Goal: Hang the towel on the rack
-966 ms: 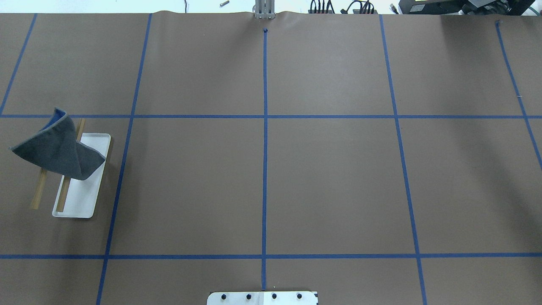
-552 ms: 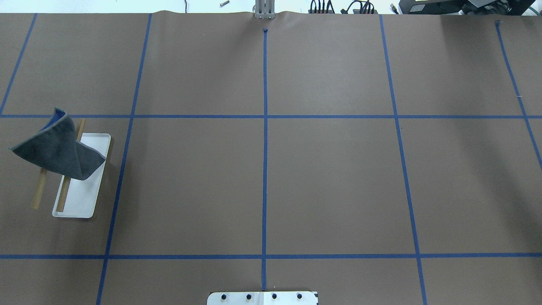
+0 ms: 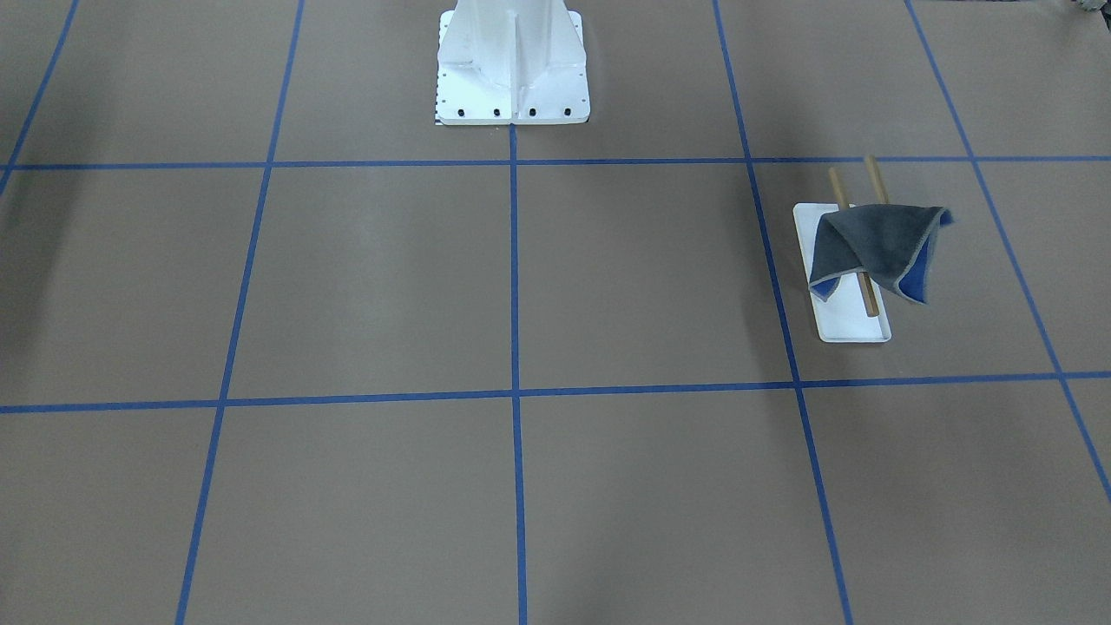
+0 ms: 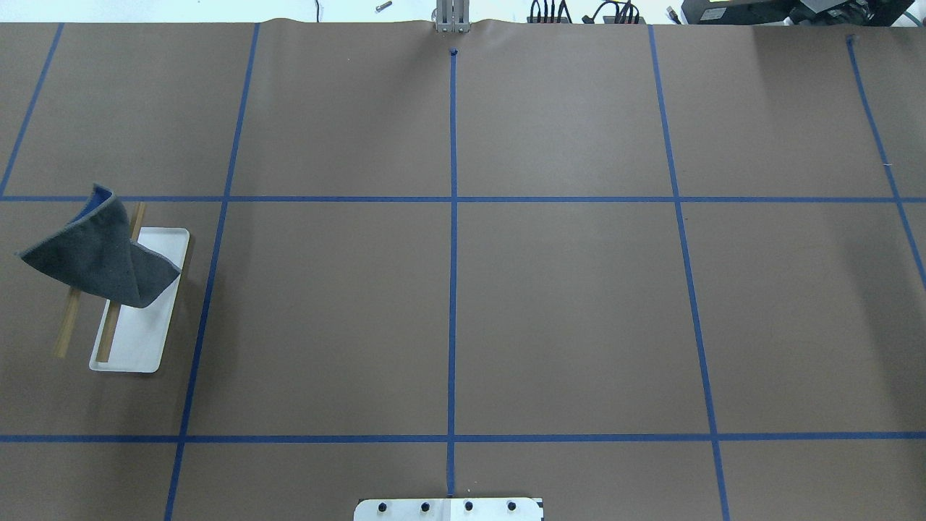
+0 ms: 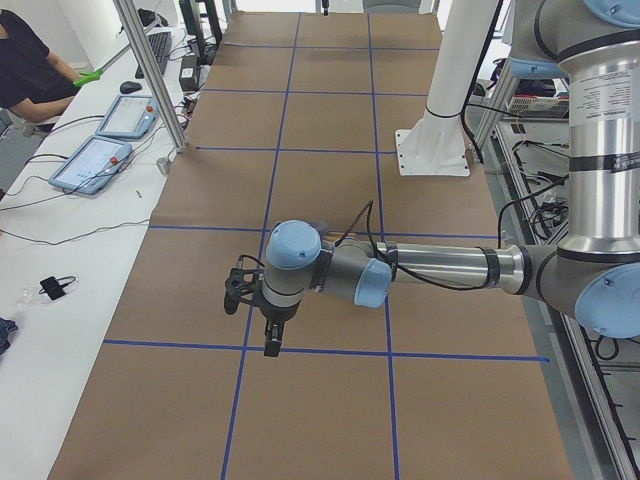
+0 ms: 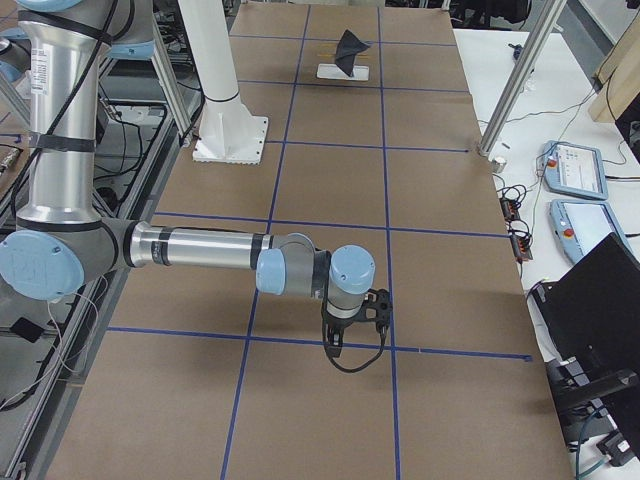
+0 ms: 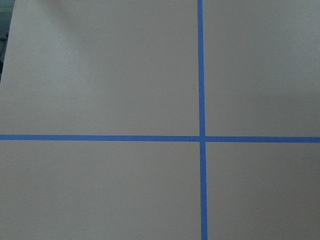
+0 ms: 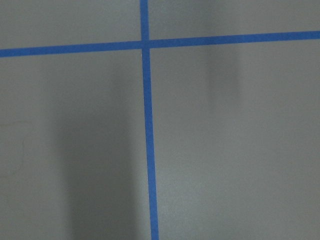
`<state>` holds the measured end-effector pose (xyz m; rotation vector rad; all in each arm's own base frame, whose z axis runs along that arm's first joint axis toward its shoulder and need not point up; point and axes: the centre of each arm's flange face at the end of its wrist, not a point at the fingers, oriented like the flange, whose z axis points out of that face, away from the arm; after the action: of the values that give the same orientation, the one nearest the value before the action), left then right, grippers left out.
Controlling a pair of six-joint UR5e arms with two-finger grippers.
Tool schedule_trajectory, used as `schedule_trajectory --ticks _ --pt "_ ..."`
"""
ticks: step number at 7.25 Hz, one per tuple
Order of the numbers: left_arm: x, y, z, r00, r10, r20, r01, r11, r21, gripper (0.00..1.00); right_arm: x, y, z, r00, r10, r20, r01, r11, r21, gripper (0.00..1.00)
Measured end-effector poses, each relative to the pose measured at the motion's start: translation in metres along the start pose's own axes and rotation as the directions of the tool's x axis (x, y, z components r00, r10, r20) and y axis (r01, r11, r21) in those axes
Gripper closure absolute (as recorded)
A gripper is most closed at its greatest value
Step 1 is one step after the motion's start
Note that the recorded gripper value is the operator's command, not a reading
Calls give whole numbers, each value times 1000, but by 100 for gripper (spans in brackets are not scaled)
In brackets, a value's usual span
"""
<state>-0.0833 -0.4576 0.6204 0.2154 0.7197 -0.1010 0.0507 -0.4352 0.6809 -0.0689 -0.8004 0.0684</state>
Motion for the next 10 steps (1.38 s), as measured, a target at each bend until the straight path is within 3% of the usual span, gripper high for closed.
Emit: schedule_trajectory --ticks 1,4,10 --pt "-2 0 2 1000 -1 1 1 1000 -3 1 1 1 -4 998 56 22 -56 998 22 0" --pt "15 -12 8 998 -62 -5 62 998 -17 1 -22 -8 -35 996 69 52 -73 994 85 0" --pt "23 -14 14 996 -85 -28 84 996 -42 1 -22 -10 -42 996 75 56 -80 992 96 0"
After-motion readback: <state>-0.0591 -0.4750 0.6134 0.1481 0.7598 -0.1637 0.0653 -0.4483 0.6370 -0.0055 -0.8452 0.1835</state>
